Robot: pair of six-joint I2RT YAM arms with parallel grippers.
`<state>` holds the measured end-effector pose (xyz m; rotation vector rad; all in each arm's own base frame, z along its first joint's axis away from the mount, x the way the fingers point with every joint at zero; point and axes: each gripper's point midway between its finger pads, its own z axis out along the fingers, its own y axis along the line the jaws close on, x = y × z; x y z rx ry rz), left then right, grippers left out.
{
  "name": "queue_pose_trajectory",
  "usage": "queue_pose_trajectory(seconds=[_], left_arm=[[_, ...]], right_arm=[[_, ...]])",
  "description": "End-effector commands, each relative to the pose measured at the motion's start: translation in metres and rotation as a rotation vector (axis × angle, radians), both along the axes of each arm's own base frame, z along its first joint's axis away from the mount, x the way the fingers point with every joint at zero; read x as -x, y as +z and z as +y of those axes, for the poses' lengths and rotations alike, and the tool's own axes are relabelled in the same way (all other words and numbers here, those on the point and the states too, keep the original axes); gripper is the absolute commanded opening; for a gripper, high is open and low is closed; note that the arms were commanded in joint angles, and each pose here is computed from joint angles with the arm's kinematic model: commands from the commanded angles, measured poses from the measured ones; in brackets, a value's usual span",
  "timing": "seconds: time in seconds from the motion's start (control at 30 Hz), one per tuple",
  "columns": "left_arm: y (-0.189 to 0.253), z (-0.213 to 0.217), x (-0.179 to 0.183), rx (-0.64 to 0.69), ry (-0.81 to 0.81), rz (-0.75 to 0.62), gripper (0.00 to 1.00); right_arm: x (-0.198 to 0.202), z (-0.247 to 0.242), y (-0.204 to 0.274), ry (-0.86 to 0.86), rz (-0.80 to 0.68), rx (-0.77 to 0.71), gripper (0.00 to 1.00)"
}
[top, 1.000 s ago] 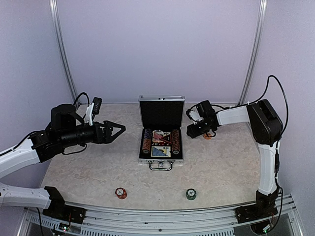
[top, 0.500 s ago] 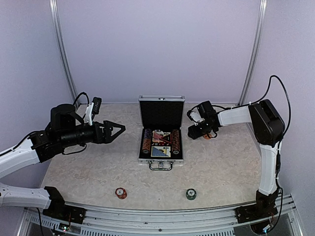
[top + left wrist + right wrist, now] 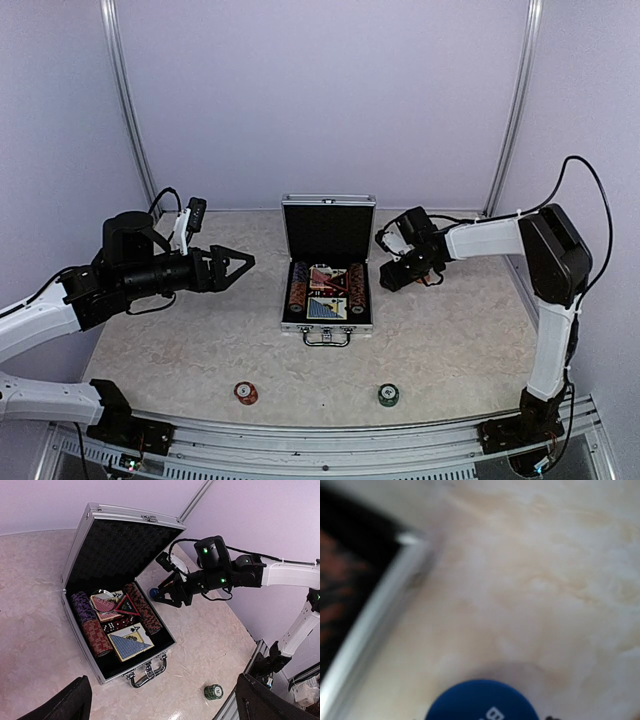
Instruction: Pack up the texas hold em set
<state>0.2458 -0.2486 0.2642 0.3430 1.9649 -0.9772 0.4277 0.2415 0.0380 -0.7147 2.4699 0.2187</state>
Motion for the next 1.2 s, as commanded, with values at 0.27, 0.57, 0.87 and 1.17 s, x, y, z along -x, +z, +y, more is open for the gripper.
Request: queue_pose_trajectory(seconds=[0.27,0.57,0.87,1.17], left_arm=[[0.009,0.001,-0.005,-0.011,0.014,-0.025,0.99],[0.021,0.013,-0.002,-0.018,0.046,-0.046,0.99],[0.024,0.017,0.001,-0.008,0.060,-0.043,0.99],[0.024,0.020,-0.001,-0.014,0.077,-0.041,0.99]], right_arm=[[0.030,0.008,0.029,0.006,-0.046,0.001,0.53],[0.038,0.008,0.035,0.009,-0.053,0.005,0.53],[0.045,0.007,0.034,0.016,-0.052,0.011,0.53],[0.049,0.007,0.034,0.025,-0.055,0.017,0.53]])
